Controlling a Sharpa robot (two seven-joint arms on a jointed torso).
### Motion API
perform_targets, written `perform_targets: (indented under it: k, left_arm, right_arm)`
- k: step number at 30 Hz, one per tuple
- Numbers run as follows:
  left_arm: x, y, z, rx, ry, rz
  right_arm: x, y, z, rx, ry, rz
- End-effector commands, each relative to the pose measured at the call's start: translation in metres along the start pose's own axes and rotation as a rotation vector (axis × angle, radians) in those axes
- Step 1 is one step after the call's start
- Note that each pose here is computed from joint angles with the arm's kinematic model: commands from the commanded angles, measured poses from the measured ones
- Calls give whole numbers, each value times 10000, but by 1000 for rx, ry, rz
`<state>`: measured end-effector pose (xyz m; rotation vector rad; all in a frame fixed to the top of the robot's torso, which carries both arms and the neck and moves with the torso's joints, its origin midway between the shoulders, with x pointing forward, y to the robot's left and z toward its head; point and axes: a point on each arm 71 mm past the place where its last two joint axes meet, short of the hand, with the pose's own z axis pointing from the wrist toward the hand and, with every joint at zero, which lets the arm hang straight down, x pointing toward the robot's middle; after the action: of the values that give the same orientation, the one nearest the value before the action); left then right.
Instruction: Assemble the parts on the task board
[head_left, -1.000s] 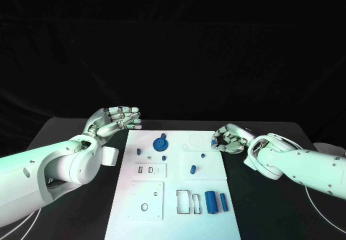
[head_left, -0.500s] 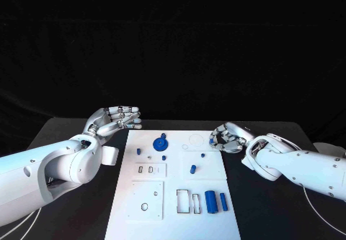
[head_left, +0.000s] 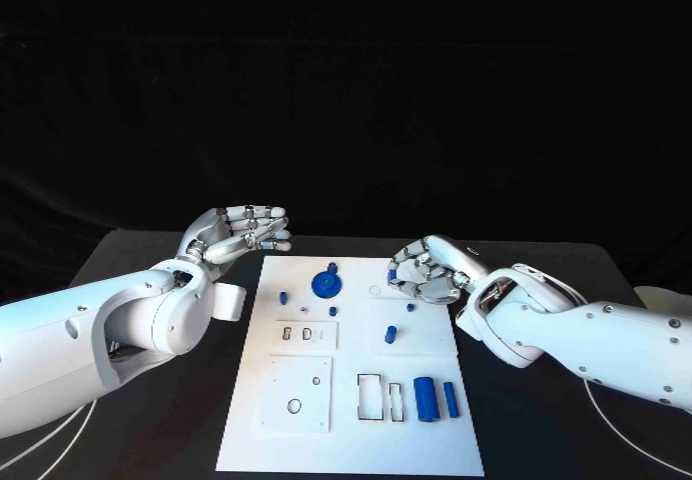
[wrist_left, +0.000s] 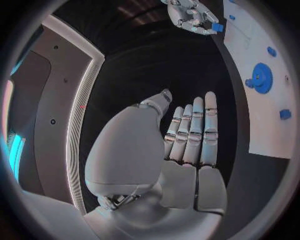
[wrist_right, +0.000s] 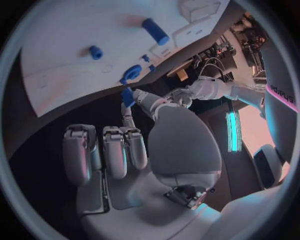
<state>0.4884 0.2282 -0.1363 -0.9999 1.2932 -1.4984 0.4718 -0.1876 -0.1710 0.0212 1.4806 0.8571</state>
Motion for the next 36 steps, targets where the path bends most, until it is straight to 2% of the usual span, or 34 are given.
perform_targets:
  k: [1, 8, 14, 25, 36]
  left_arm:
    - [29, 10, 24, 3, 19, -11]
    - [31, 32, 58, 0, 14, -10]
    - [42, 43, 77, -1, 14, -10]
    - [72, 48, 93, -2, 19, -13]
    - [86, 48, 96, -2, 22, -14]
  right_arm:
    - [147, 204, 71, -5, 30, -42]
    - [434, 548, 223, -57, 97, -61]
    - [669, 695, 302, -81, 147, -88]
    - [991, 780, 336, -93, 213, -125]
    - [1154, 789, 330, -92, 254, -149]
